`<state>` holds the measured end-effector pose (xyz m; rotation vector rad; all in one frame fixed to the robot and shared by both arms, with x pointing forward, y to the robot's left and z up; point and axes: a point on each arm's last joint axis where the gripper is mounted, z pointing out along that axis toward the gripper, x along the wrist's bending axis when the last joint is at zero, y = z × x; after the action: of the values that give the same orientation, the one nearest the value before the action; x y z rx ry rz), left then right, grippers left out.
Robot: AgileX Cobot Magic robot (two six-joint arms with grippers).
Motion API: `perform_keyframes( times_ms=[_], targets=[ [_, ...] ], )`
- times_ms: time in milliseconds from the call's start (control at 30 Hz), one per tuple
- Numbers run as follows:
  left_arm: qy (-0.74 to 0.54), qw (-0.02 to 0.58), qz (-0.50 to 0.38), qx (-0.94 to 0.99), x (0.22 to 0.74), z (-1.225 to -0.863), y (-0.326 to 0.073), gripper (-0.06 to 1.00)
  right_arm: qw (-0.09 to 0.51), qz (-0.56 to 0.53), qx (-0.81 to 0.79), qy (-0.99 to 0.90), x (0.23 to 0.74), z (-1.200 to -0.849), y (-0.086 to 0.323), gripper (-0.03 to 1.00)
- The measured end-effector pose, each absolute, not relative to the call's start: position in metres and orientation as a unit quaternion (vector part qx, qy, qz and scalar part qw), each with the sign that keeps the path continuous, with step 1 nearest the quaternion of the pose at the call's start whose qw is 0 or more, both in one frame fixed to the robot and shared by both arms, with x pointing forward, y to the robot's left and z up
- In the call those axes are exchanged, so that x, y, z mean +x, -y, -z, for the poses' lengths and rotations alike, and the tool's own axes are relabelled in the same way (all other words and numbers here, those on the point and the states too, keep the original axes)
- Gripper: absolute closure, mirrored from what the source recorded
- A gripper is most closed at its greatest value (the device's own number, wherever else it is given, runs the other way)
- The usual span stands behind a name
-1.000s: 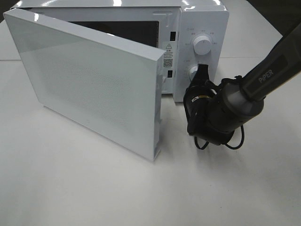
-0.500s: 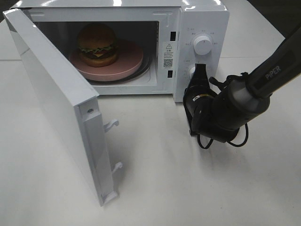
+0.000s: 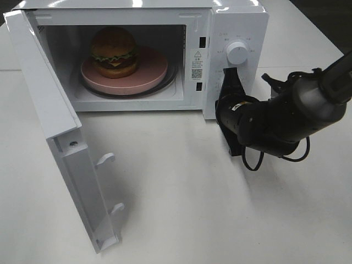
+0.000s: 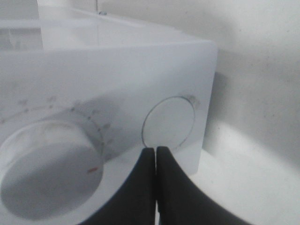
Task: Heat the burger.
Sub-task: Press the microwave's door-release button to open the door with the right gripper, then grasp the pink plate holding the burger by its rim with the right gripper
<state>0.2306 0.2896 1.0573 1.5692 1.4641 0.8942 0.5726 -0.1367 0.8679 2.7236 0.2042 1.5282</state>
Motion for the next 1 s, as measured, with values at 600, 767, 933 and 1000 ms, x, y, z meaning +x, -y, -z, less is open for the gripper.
perform_keyframes(
  times_ms=[600,767,933,1000],
  targets=[
    [-0.578,0.396,-0.354,0.619,0.231,-1.057,-0.290,-0.05,0.019,-0.420,0.861,-0.287,0.525,-0.913,0.145,0.95],
    [-0.578,0.396,-0.354,0.619,0.231,-1.057,-0.290,-0.05,0.020,-0.401,0.825,-0.398,0.514,-0.929,0.141,0.94],
    [-0.578,0.396,-0.354,0.619,0.231,-1.057,-0.290,-0.05,0.022,-0.385,0.788,-0.480,0.506,-0.940,0.140,0.93],
    [-0.578,0.396,-0.354,0.619,0.231,-1.057,-0.290,-0.05,0.022,-0.384,0.781,-0.491,0.504,-0.943,0.140,0.93]
  ],
)
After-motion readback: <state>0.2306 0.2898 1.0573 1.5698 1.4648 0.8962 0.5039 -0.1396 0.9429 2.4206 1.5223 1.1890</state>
